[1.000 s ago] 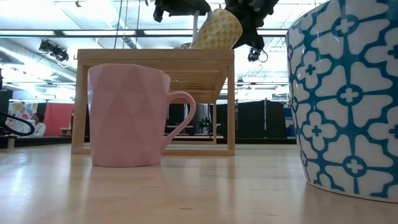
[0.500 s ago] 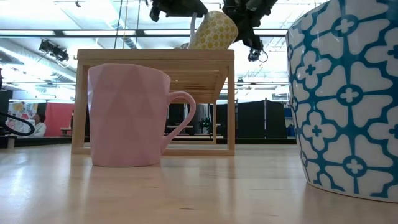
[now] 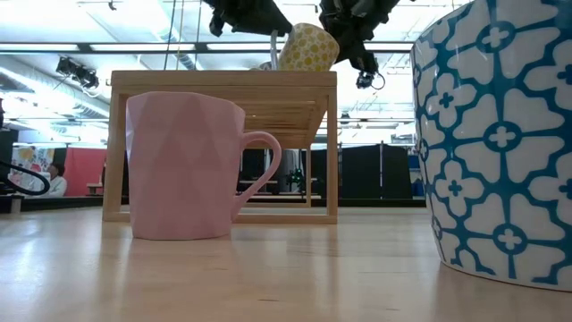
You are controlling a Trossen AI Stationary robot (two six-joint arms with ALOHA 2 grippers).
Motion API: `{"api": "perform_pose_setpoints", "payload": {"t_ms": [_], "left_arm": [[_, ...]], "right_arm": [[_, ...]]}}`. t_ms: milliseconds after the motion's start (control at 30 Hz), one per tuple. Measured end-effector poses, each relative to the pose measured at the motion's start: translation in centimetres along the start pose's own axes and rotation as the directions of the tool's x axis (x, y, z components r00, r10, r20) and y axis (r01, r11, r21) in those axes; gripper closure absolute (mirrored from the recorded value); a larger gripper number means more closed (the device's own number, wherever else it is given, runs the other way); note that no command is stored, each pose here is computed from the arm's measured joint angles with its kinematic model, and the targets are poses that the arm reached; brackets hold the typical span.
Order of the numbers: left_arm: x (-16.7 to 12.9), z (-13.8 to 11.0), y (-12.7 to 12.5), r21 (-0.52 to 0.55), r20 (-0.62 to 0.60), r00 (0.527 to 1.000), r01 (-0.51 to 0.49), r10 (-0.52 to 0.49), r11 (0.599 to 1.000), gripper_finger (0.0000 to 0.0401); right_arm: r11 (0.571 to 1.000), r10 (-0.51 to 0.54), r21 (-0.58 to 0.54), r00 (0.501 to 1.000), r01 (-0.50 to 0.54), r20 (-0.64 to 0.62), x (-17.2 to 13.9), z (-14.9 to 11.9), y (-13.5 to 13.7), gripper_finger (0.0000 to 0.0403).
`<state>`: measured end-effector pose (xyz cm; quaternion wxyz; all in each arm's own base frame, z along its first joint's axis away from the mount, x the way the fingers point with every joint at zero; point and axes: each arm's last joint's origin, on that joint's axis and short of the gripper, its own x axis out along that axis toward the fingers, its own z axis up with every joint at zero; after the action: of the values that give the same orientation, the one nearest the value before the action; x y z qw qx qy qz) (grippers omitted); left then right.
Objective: Place coffee mugs
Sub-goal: Put the orange mug on the shelf
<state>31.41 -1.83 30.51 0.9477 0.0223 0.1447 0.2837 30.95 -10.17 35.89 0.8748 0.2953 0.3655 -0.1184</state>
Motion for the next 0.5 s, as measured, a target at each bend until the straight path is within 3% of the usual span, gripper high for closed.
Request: {"api": "perform_pose_setpoints", "payload": {"t_ms": [300,500], "left_arm": [[-0.09,-0.19,0.12,0.020,-0.022,1.000,-0.006,0.007,1.000,0.0319],[0.06,-0.91,0.15,0.054,-0.060,0.998,-0.019,0.023,0.998,0.0291]], "right_arm": [[1.000,-0.007,0.018,1.000,0.007,0.007,0.00,0.03,0.02,0.0377],[1.000,-0.015,0.025,1.000,0.015,0.004,-0.09,-0.02,-0.03,0.0377]]}}
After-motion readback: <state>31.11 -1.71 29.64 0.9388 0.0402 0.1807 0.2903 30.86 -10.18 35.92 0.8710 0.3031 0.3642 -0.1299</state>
